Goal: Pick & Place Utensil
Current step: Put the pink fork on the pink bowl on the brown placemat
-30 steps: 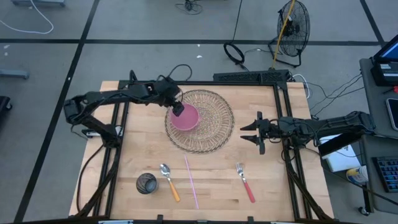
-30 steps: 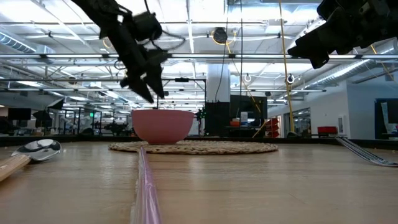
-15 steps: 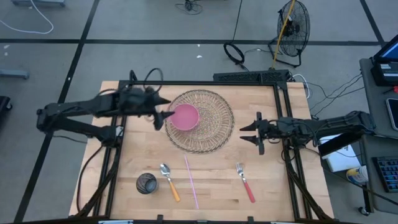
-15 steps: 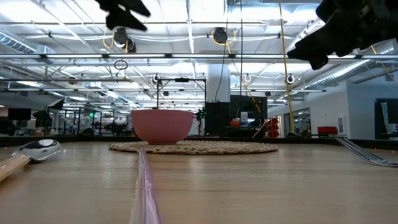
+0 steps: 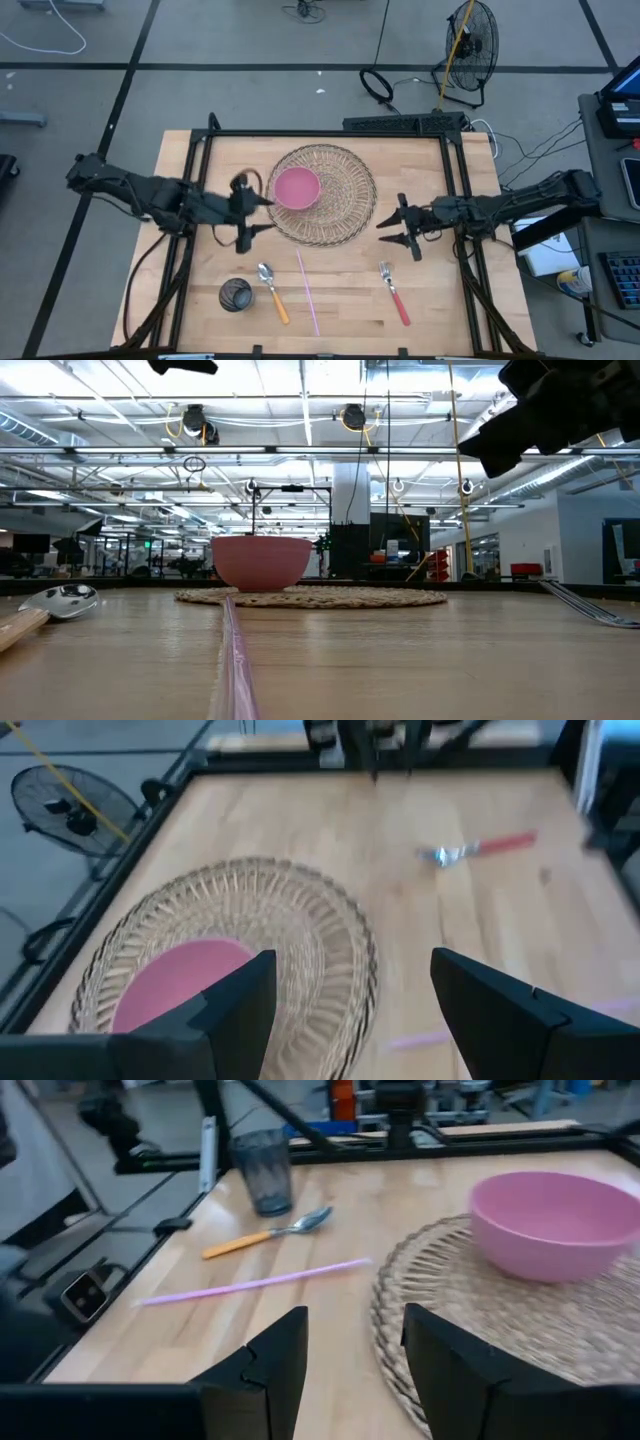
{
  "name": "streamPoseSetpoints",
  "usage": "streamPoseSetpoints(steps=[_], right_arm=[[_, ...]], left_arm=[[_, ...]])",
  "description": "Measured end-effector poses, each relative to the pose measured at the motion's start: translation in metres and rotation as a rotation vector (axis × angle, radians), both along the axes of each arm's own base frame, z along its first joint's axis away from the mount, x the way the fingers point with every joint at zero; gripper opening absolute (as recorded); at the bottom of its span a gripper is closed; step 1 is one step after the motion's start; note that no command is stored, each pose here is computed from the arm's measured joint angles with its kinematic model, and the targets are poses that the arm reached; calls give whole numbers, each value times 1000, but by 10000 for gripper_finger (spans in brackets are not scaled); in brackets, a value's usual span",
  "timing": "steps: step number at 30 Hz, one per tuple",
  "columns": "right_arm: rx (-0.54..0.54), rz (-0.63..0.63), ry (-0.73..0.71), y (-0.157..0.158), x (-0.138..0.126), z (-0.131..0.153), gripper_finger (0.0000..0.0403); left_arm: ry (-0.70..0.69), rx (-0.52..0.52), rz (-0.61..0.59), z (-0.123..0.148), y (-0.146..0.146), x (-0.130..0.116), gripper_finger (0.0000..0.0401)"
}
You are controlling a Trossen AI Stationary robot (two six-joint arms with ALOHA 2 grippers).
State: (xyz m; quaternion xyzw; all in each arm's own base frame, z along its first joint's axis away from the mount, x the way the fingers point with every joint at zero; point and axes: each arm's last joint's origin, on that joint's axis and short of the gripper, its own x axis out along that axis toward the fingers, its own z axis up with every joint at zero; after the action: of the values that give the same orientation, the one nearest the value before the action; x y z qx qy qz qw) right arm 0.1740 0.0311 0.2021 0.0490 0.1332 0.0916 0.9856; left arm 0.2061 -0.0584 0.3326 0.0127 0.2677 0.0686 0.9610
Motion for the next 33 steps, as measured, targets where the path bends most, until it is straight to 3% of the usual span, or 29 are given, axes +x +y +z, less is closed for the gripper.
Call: streamPoseSetpoints(steps=[7,15,19,28,33], right_arm=[[-43,66,42,15,2,-8,157],[-89,34,162,38,-2,3,157],[-40,-6,261,53,-6,6,157],[112,-180,545,81,1,-21,144],[137,-238,640,93,7,-20,132]], left_arm=[[108,68,-12,-17,-17,3,271],[145,175,156,-22,-13,-6,271],[136,179,162,-22,-13,-5,271],[146,224,157,-22,-12,-5,271],[168,234,157,-24,-11,-7,271]])
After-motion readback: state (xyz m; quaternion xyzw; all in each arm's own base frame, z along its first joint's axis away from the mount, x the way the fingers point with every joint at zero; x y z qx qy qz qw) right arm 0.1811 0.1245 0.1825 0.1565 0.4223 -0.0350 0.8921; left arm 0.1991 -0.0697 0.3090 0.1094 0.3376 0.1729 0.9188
